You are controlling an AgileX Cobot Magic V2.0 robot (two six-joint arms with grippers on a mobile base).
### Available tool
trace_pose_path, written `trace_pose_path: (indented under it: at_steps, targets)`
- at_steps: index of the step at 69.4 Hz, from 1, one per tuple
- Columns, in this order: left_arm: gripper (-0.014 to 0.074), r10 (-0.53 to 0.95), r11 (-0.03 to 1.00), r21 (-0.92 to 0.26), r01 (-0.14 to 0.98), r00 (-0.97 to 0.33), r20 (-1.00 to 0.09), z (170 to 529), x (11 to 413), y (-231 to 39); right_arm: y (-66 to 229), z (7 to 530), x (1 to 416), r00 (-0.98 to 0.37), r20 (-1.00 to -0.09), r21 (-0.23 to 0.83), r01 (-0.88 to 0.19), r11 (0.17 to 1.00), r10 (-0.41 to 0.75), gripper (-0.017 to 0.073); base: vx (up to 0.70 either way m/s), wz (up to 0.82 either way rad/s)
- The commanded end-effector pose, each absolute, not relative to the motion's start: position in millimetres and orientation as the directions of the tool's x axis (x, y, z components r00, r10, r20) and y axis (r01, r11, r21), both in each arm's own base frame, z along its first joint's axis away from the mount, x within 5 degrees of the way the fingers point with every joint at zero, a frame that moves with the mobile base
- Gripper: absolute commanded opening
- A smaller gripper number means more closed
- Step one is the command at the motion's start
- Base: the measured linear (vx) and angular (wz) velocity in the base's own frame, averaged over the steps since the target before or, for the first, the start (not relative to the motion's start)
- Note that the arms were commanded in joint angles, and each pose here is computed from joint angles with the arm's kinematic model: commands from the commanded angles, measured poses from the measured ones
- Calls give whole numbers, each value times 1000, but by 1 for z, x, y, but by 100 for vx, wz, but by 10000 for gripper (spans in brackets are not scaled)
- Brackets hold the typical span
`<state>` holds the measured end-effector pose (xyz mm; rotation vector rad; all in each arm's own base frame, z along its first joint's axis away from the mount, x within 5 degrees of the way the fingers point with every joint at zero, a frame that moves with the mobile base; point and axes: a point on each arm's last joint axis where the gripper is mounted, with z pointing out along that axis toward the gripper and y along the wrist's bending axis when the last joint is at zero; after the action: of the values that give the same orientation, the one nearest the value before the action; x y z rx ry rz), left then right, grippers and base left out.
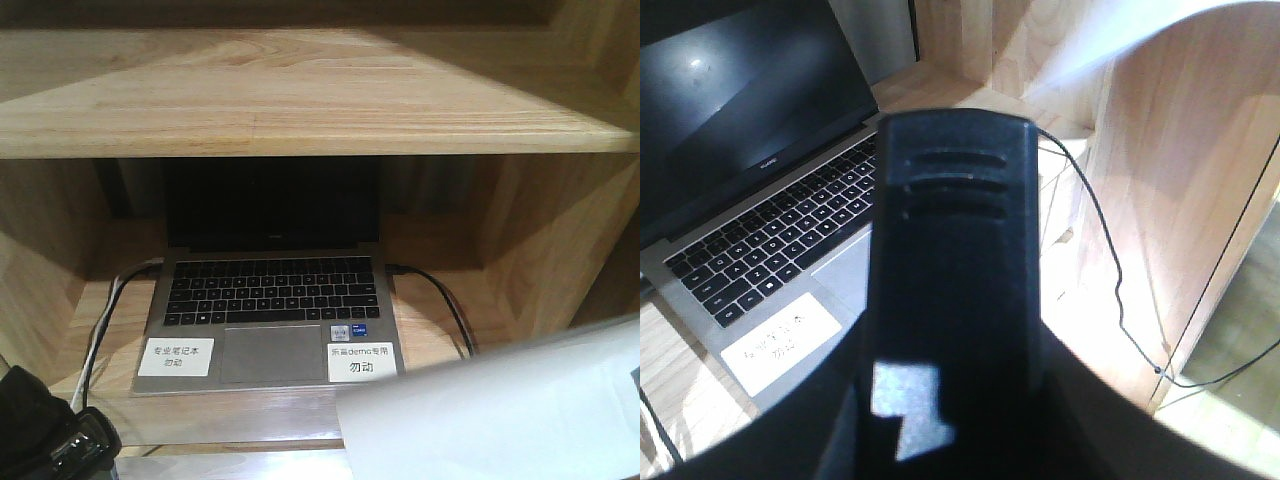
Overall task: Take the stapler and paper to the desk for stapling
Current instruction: 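Pull the paper stack off the shelf toward the robot with right gripper, then drive the base away from the shelf holding stapler and paper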
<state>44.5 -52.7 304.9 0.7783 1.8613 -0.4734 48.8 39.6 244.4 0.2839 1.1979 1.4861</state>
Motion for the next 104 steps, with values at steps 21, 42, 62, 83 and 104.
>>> trace_pose_path:
  at_steps: [21,42,62,83,104]
  targets:
    - [-6,203,737,5,676,-215,-955,322,47,-53,41,246,47,-325,-426,766,-626,145,845,-6,0,0]
    - [-6,203,737,5,676,-215,-955,322,47,-53,41,246,47,-325,-426,766,-626,145,845,-6,0,0]
    - [-6,203,737,5,676,-215,-955,322,47,-53,41,246,47,-325,-426,766,-626,145,845,-6,-4,4]
    - [-6,203,737,5,676,-215,-955,322,47,-53,41,246,47,-325,-426,766,-626,145,845,-6,-11,11]
    - [-6,203,737,5,676,-215,-955,322,47,-53,41,246,47,-325,-426,766,-626,145,845,-6,-13,6]
